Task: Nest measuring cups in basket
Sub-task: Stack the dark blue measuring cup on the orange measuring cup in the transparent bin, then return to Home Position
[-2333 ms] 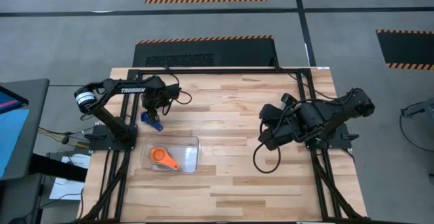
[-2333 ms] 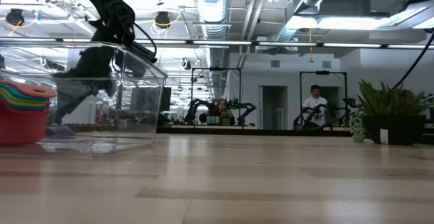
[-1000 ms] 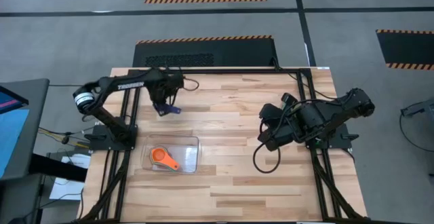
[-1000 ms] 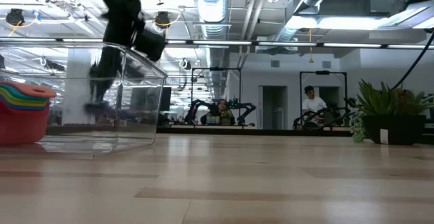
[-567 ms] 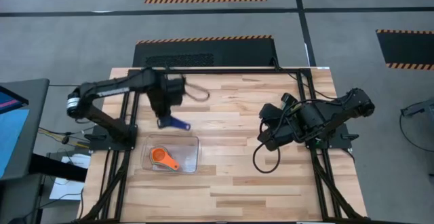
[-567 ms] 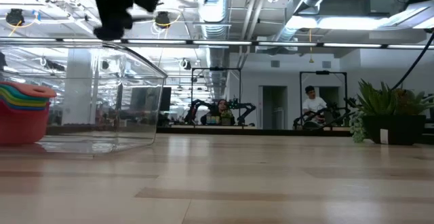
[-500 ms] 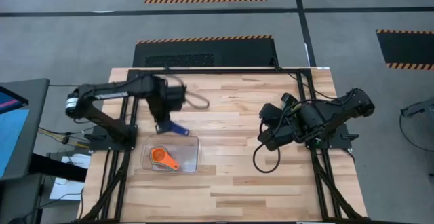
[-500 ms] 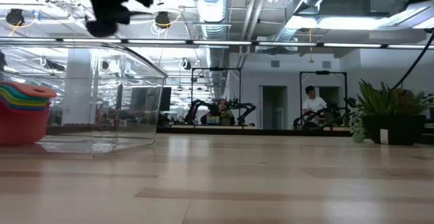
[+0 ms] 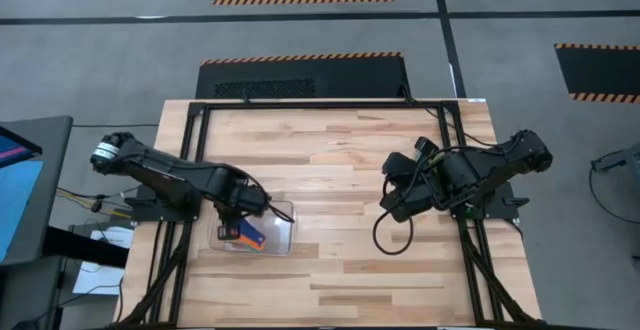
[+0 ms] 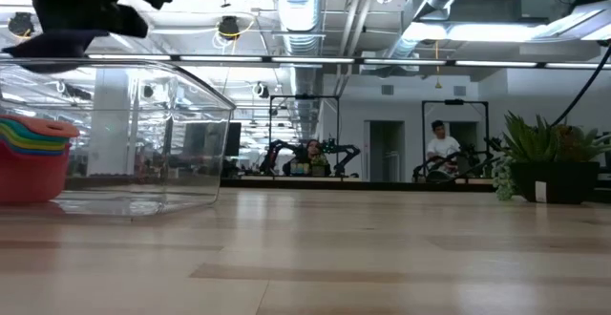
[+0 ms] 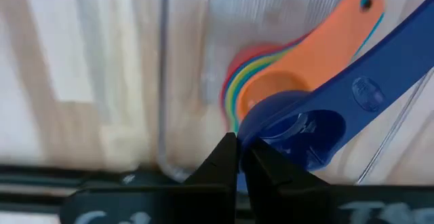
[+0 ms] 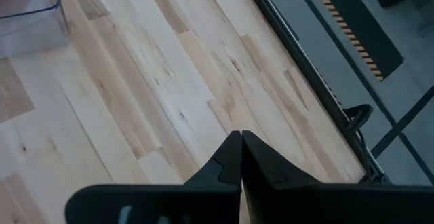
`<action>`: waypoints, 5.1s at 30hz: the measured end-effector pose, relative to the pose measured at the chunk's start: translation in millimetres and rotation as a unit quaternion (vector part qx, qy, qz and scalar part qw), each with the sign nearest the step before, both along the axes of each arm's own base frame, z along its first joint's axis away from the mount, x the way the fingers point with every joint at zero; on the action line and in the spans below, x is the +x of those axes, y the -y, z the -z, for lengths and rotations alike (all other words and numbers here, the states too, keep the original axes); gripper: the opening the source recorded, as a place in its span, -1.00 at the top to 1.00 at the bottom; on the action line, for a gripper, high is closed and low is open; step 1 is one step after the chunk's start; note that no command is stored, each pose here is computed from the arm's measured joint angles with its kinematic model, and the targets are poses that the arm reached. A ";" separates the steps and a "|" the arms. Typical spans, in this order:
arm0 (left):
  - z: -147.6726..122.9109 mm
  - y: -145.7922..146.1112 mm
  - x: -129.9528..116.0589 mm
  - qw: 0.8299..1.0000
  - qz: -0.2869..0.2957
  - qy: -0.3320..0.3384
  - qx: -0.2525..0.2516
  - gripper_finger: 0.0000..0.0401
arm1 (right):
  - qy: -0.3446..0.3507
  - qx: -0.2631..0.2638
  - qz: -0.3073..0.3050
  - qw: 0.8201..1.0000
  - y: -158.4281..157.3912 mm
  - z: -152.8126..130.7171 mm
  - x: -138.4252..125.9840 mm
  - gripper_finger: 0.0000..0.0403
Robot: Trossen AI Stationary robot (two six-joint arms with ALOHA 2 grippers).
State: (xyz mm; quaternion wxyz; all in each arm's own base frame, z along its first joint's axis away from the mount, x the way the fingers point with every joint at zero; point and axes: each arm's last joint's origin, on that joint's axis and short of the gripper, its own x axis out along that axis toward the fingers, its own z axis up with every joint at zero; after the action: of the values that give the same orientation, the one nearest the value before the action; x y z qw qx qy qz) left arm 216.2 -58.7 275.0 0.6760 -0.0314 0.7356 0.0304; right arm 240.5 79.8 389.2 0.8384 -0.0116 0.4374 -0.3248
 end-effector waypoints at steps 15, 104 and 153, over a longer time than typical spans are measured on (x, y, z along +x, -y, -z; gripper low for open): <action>41.2 15.2 -5.7 1.000 -0.027 -0.007 0.000 1.00 | -0.001 0.000 -0.001 1.000 0.0 0.0 0.0 0.88; 77.8 -71.2 -116.3 0.563 -0.052 0.807 -0.170 0.70 | 0.524 0.115 -0.305 0.786 71.9 185.1 -152.2 0.87; 113.7 -77.7 -112.4 0.718 -0.055 0.693 -0.004 0.70 | 0.473 0.124 -0.297 0.820 72.0 222.8 -142.7 0.87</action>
State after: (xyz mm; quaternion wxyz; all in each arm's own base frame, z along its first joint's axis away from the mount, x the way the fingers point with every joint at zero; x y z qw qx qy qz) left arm 103.8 19.0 161.4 0.9939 -0.0870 0.0582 0.0348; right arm 97.8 7.8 166.4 0.9925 0.1185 -0.0010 0.0314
